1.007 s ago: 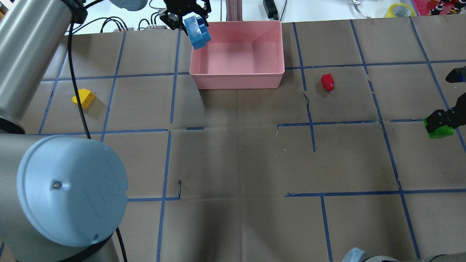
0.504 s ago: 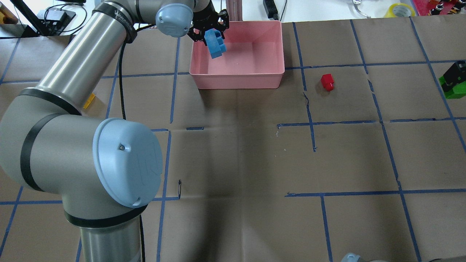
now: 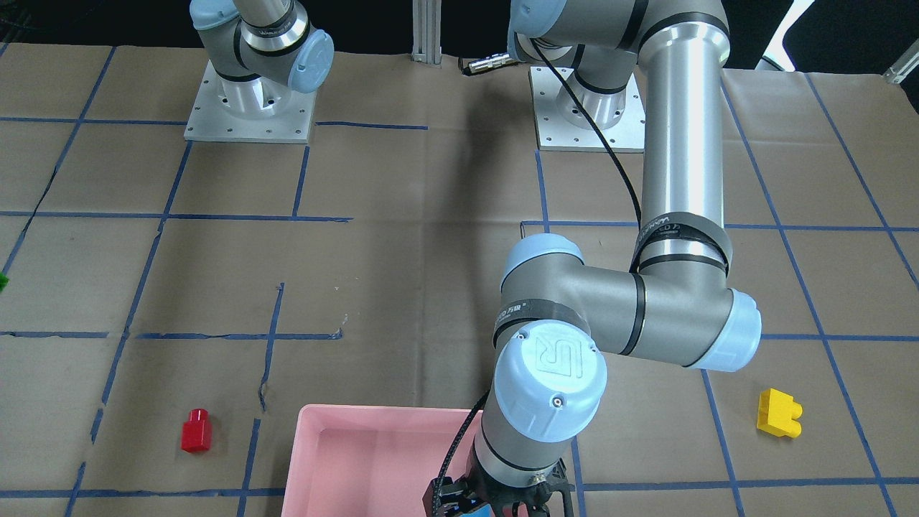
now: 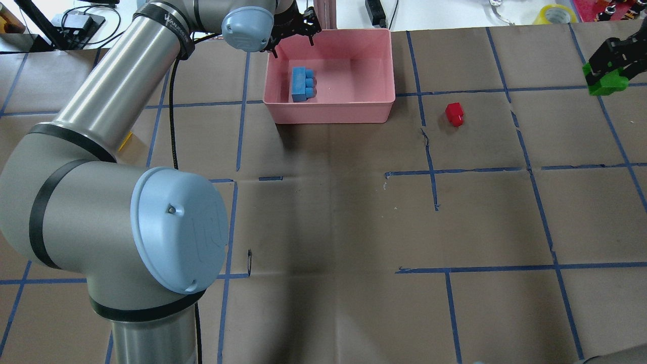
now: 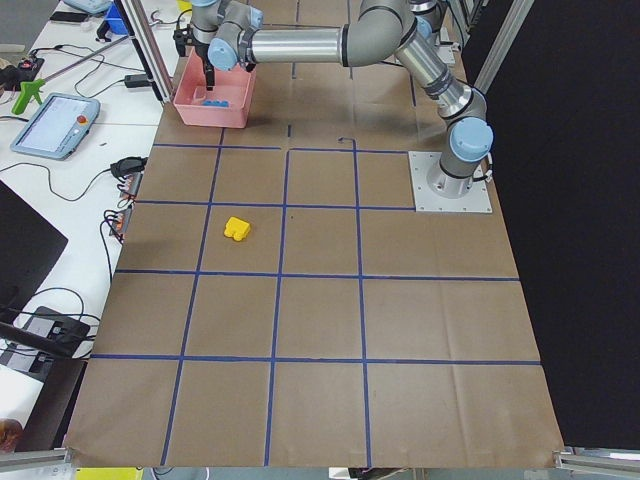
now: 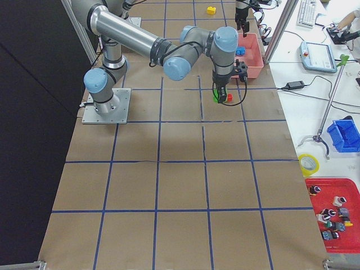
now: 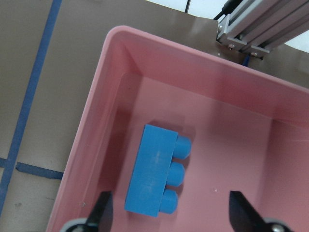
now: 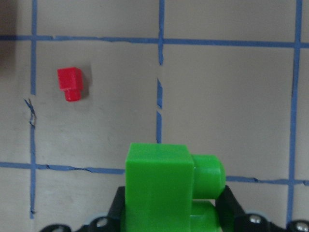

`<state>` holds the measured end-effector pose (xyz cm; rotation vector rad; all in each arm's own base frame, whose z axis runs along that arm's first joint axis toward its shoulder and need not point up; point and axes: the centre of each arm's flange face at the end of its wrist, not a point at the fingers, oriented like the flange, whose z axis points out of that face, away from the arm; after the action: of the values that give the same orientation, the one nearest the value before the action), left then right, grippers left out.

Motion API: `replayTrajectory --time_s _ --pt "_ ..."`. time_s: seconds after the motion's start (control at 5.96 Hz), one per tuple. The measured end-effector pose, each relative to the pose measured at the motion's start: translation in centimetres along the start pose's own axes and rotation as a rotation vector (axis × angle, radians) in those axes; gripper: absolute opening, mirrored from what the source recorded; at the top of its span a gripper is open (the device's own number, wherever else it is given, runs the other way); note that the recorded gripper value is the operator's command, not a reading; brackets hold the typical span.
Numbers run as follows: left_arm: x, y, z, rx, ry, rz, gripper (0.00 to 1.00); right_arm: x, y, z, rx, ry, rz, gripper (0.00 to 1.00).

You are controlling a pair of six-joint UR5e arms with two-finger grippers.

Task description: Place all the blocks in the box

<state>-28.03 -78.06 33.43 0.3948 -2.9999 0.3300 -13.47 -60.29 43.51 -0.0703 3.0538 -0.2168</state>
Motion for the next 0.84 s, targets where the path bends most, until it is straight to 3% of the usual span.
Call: replayTrajectory --time_s 0.34,0.67,0.84 --pt "-3.7 0.0 -9.5 -0.033 -0.021 0.001 1.0 -8.9 -5.2 1.0 0.055 -0.138 0.044 0.09" --pt "-13.2 -2.2 -16.2 -0.068 -0.047 0.08 1.0 -19.3 -9.2 3.8 0.053 -0.204 0.122 0.1" --pt "-18.8 -3.7 -17.4 -0.088 -0.06 0.12 1.0 -24.0 -11.5 5.6 0.059 -0.22 0.164 0.1"
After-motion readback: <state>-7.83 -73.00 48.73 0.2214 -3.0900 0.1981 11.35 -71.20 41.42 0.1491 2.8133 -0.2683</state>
